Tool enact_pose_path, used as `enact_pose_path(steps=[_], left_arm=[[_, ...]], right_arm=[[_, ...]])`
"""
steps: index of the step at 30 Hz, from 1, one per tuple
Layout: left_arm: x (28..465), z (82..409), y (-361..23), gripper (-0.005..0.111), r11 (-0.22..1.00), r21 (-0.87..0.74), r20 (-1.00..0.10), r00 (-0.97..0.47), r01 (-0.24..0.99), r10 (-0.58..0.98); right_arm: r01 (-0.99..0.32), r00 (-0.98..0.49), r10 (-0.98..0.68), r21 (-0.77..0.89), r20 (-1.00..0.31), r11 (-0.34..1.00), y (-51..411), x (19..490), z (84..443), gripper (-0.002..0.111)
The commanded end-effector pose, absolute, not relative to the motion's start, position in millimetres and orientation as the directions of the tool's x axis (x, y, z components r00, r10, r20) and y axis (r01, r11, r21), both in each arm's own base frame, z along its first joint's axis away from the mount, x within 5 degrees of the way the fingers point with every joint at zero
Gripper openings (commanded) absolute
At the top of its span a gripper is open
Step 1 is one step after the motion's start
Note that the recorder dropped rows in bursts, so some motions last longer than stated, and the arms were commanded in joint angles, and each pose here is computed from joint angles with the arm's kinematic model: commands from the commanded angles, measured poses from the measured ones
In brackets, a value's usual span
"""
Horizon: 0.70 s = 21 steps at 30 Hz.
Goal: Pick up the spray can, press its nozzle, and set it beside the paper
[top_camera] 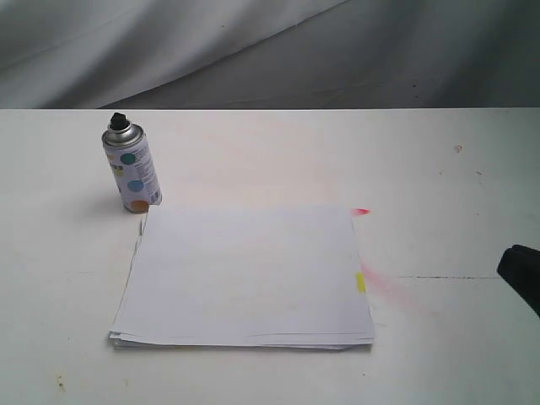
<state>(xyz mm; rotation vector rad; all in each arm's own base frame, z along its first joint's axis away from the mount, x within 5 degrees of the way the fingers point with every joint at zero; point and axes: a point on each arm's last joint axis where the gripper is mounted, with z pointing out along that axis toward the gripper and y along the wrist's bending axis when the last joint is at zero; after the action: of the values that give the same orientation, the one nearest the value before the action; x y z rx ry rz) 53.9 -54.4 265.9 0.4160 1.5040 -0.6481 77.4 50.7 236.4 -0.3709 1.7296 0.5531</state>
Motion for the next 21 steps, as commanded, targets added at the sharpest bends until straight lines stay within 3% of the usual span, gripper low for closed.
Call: enact_pose_path(steps=[1, 7, 21], left_arm=[[53.7, 260.6, -54.4, 0.0, 0.777, -0.073, -0.997, -0.046, 0.625, -0.056], [45.2, 259.3, -63.6, 0.0, 0.684, -0.094, -0.995, -0.079, 0.724, -0.054], [44.6, 259.2, -64.2, 0.0, 0.676, -0.092, -0.996, -0.079, 0.731, -0.051]], right_arm=[[-0.51, -0.235, 0.06, 0.176, -0.97, 0.842, 49.6, 78.2, 233.9, 0.0], [-0.509, -0.234, 0.058, 0.173, -0.971, 0.843, 49.4, 78.3, 233.9, 0.0], [-0.486, -0.211, 0.029, 0.13, -0.977, 0.864, 46.5, 80.1, 233.8, 0.0]])
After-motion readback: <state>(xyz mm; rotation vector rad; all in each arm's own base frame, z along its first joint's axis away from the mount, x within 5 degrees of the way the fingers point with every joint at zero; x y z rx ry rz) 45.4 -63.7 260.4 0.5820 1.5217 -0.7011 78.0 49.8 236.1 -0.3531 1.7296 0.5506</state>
